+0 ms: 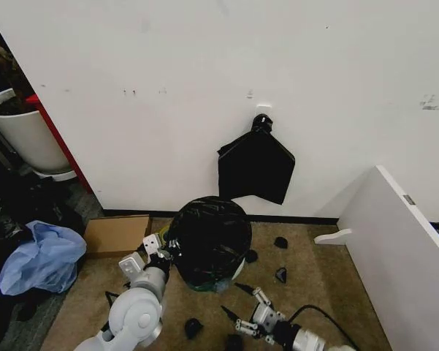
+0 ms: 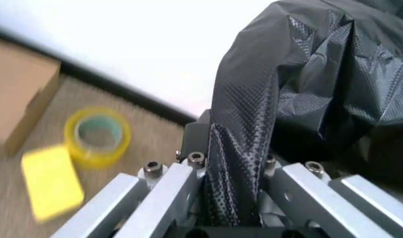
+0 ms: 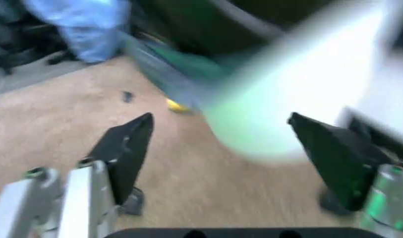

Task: Place the garbage bag over the trash bin.

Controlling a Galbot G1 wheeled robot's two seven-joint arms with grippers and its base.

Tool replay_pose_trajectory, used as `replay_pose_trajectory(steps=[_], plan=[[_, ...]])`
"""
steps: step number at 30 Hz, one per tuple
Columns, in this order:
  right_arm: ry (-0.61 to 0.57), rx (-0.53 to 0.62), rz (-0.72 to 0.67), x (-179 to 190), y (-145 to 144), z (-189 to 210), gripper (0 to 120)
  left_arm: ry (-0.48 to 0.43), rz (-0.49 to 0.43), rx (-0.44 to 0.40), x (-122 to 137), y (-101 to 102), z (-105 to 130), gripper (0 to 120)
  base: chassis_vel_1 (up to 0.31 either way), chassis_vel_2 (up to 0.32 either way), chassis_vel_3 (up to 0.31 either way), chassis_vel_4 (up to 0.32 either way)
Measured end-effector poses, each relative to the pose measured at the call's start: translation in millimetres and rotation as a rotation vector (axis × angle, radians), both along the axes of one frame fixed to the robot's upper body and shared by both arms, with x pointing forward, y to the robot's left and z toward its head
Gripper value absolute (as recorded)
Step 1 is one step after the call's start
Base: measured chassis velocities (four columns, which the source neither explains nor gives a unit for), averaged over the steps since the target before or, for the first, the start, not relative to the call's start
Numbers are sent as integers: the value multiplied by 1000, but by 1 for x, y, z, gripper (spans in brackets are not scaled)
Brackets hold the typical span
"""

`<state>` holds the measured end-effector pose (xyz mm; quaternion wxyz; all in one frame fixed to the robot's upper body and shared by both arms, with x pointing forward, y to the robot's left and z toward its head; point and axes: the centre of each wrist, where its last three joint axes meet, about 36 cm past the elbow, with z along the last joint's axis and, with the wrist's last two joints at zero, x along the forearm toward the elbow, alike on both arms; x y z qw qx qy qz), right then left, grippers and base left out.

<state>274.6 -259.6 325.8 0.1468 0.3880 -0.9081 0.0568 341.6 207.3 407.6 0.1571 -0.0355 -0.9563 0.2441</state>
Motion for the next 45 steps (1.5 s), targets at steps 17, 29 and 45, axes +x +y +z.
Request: replay_pose_trajectory(steps=[17,29,45], plan=[[265,689,-237,72,-66,42,100,-451,-206,57,18,79,-105,4,0,0,0,0],[264,739,-100,102,-70,90,100,-685,-530,155,21,102,-121,4,0,0,0,0],[311,604,2,112,-100,72,100,-796,-694,244,22,107,-111,4,0,0,0,0]])
